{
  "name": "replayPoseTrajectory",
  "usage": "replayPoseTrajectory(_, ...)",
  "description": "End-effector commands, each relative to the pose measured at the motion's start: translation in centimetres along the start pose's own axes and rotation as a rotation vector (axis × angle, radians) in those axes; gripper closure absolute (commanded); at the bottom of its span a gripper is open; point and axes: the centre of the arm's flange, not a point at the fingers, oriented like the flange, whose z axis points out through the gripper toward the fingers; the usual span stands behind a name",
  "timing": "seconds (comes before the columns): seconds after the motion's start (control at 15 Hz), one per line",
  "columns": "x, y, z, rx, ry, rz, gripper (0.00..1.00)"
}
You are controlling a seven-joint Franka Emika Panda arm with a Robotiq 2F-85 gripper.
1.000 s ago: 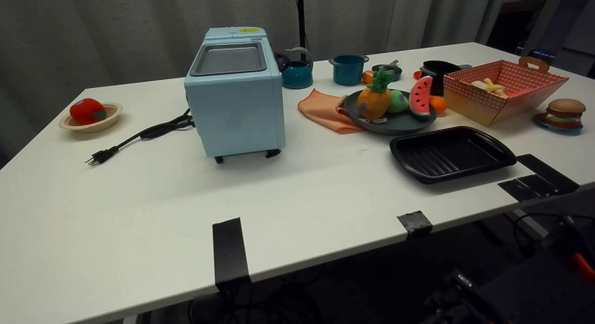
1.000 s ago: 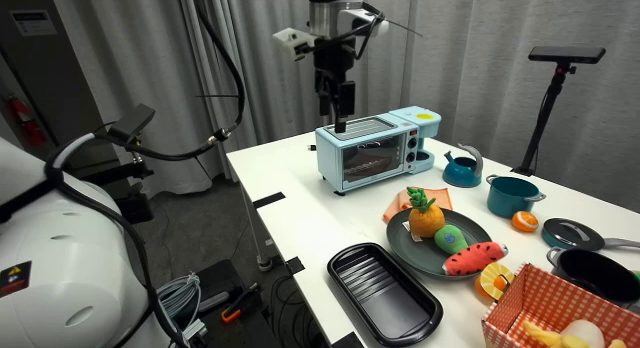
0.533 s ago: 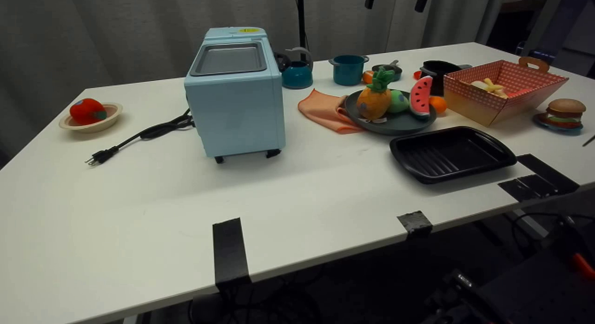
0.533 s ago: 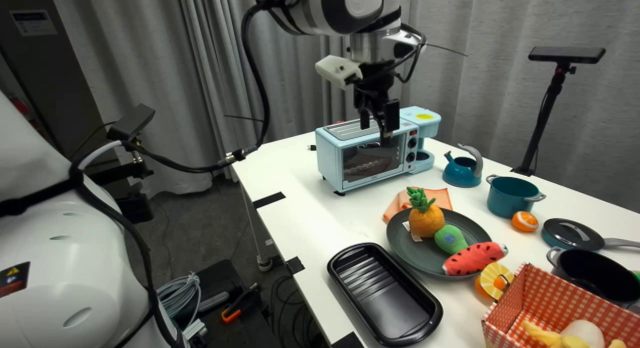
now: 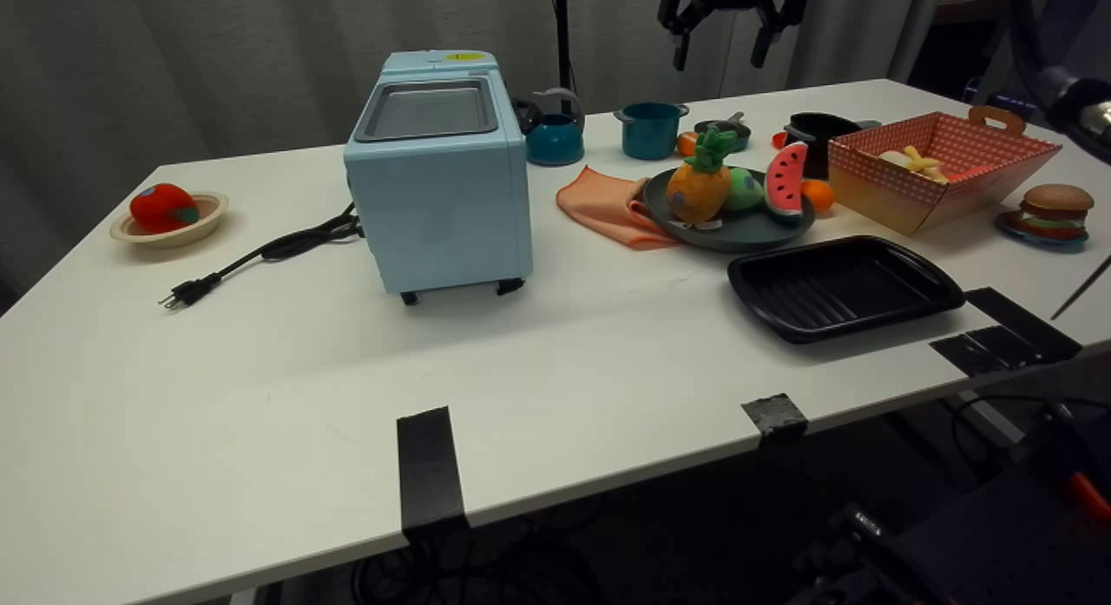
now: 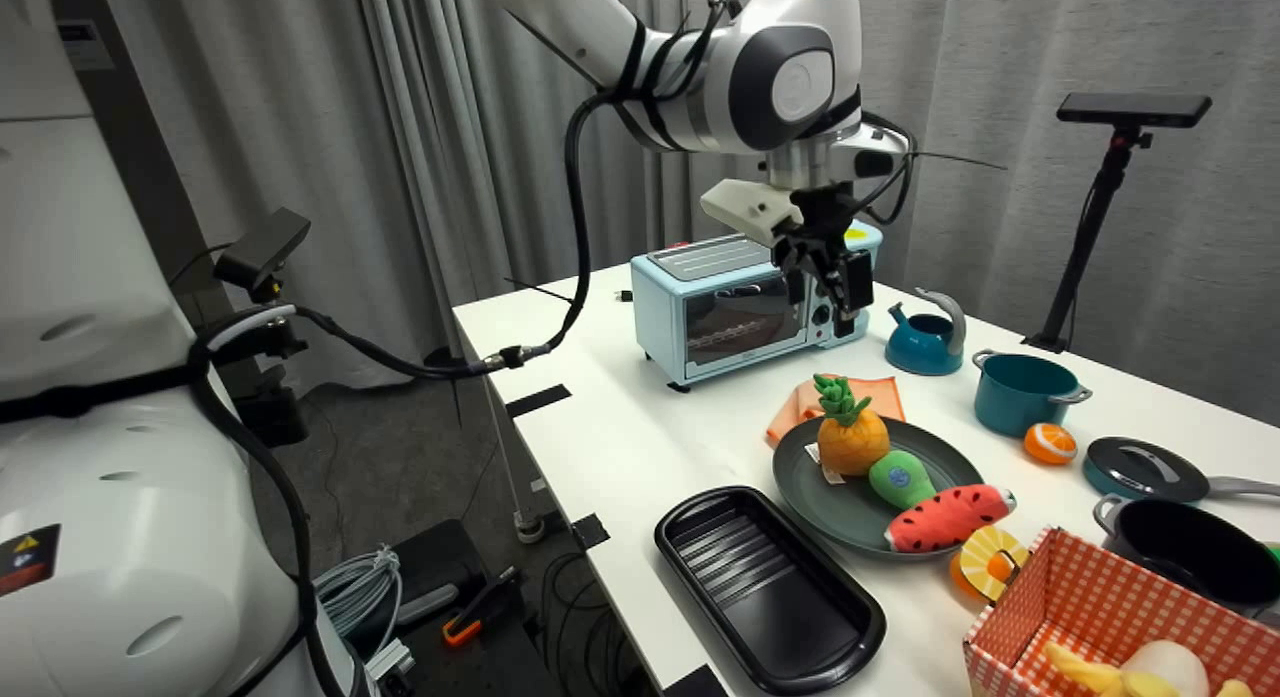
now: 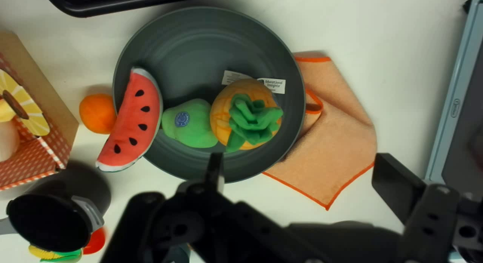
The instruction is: Put the pineapple plush toy in the black pot and the pear in the box
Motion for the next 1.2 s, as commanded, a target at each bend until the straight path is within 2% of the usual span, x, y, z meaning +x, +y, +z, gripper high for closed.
replayPoseTrajectory(0.0,3.5,0.2,3.1,-0.047,0.013,-0.004,0.00)
replayPoseTrajectory(0.07,4.6,0.5,3.9,-0.062,0.004,-0.005,0.00)
replayPoseTrajectory(0.4,5.7,1.0,8.4,-0.117,-0.036,-0.018,0.00)
replayPoseTrajectory(0.73,5.7,0.6,12.1,-0.146,-0.088,-0.034,0.00)
replayPoseTrajectory(1.07,5.4,0.2,14.0,-0.154,-0.130,-0.032,0.00)
replayPoseTrajectory(1.13,5.4,0.2,14.1,-0.153,-0.138,-0.031,0.08)
